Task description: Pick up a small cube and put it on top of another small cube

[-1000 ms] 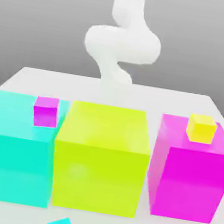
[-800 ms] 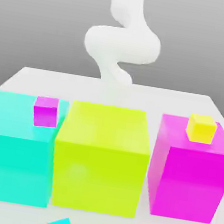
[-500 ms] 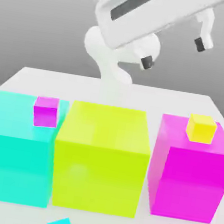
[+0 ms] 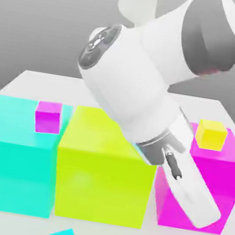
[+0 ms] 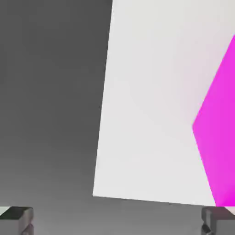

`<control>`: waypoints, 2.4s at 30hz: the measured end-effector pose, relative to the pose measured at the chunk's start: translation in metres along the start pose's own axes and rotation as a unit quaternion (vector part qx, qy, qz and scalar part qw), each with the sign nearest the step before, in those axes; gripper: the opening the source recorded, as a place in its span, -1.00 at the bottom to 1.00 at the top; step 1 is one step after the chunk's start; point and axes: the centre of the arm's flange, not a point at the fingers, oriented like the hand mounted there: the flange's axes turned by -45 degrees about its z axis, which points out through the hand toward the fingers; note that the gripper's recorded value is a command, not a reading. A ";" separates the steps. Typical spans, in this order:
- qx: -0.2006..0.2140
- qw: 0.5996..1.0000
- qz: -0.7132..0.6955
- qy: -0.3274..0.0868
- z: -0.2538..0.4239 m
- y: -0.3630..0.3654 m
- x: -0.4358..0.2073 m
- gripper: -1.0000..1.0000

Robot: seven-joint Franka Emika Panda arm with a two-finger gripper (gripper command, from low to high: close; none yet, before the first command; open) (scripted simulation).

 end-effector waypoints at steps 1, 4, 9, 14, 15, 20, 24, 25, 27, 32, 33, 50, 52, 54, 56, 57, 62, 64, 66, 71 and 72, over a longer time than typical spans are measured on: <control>-0.001 1.000 0.026 0.000 0.009 -0.002 0.004 0.00; 0.001 0.995 0.101 0.004 0.034 -0.007 0.016 0.00; 0.019 0.978 0.206 0.016 0.066 -0.015 0.026 0.00; 0.053 0.957 0.284 0.031 0.085 -0.024 0.028 0.00; 0.065 0.950 0.302 0.047 0.082 -0.023 0.039 0.00; 0.141 0.892 0.393 0.172 0.032 -0.007 0.124 0.00; 0.205 0.828 0.450 0.264 -0.018 0.016 0.177 0.00; 0.212 0.821 0.454 0.272 -0.016 0.016 0.188 0.00; 0.218 0.816 0.457 0.279 0.002 0.015 0.210 0.00; 0.189 0.822 0.450 0.296 0.013 0.020 0.220 -1.00; 0.189 0.821 0.449 0.296 0.012 0.020 0.220 -1.00; 0.109 0.863 0.379 0.314 -0.228 0.011 0.203 -1.00; 0.092 0.868 0.370 0.320 -0.270 0.024 0.213 -1.00; 0.077 0.870 0.363 0.325 -0.314 0.042 0.222 -1.00; 0.058 0.877 0.357 0.317 -0.341 0.064 0.240 -1.00; 0.048 0.882 0.353 0.309 -0.349 0.074 0.250 -1.00; 0.010 0.911 0.318 0.263 -0.379 0.129 0.293 -1.00; 0.000 0.922 0.298 0.247 -0.390 0.151 0.305 -1.00; -0.007 0.934 0.274 0.228 -0.386 0.163 0.313 -1.00; -0.017 0.962 0.198 0.188 -0.365 0.177 0.315 -1.00; -0.017 0.966 0.181 0.182 -0.362 0.179 0.313 -1.00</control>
